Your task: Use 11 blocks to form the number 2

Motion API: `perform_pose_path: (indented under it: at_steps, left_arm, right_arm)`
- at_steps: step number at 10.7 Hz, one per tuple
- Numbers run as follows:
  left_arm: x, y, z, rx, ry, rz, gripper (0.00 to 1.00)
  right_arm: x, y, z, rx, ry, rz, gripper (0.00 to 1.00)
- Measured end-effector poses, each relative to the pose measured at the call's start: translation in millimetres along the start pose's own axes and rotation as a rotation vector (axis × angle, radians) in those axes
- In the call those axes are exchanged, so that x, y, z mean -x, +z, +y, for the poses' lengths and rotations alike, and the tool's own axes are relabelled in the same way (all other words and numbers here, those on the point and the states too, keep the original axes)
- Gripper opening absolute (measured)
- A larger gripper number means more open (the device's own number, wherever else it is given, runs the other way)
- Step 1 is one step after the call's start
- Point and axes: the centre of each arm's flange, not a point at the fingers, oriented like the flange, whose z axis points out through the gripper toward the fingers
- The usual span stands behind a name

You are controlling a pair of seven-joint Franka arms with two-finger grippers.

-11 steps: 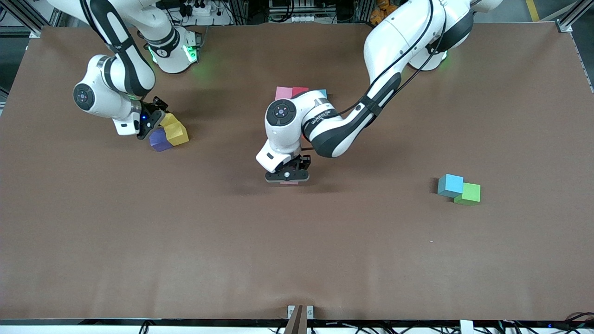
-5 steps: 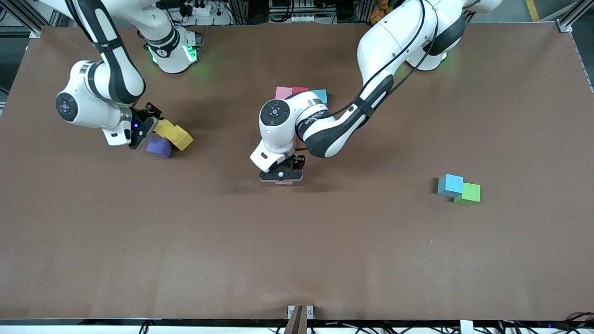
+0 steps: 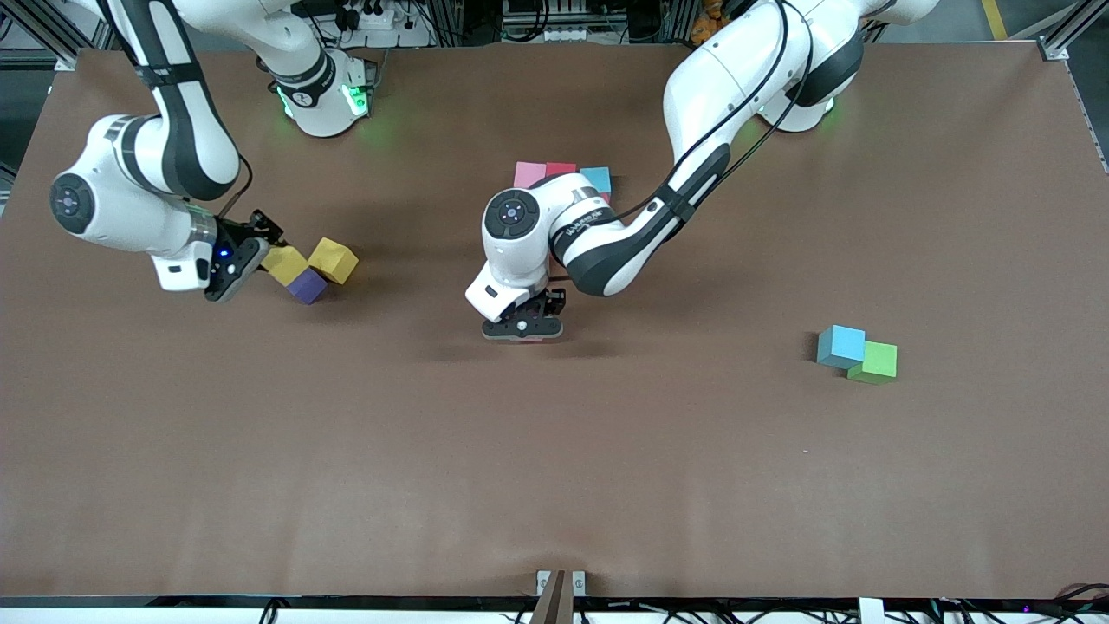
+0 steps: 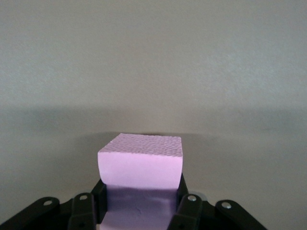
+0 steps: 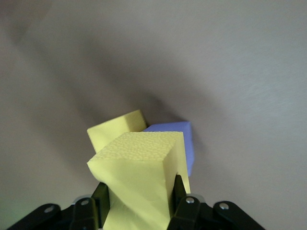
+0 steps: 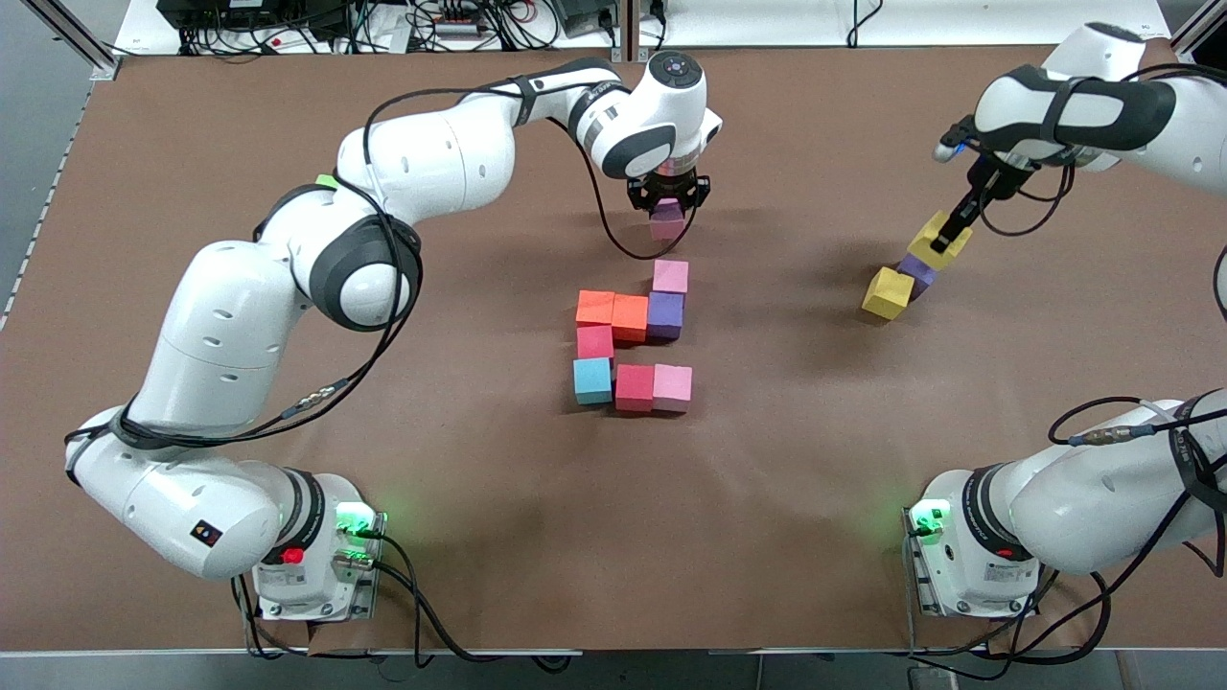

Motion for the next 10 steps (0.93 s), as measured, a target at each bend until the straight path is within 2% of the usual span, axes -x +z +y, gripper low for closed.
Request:
perform_pose_path:
  at_steps: [2, 3, 5, 7, 10]
  left_arm:
    - [8.7, 4.3, 5.9, -0.006, 0.013, -0.004, 0.56]
    - [9.3, 6.4, 5.9, -0.009, 0.014, -0.006, 0.56]
    - [8.5, 10.7, 4.6, -0.013, 0.012, -0.009, 0.56]
    - [9.5, 13.4, 4.8, -0.010, 0.006, -0.021, 0.56]
    - [12.2, 16.2, 5.6, -0.010, 0.002, -0.037, 0.56]
  right_arm:
    - [-22.7, -31.7, 11.6, 0.009, 0.086, -0.017, 0.55]
    - [-38.2, -46.8, 19.0, 0.032, 0.147, -0.020, 0.55]
    - [-69.6, -59.8, 30.2, 0.057, 0.330, 0.017, 0.55]
    - [-99.0, -56.9, 37.3, 0.017, 0.499, 0.076, 0.55]
    - [-135.7, -38.4, 47.7, -0.085, 0.635, 0.160, 0.55]
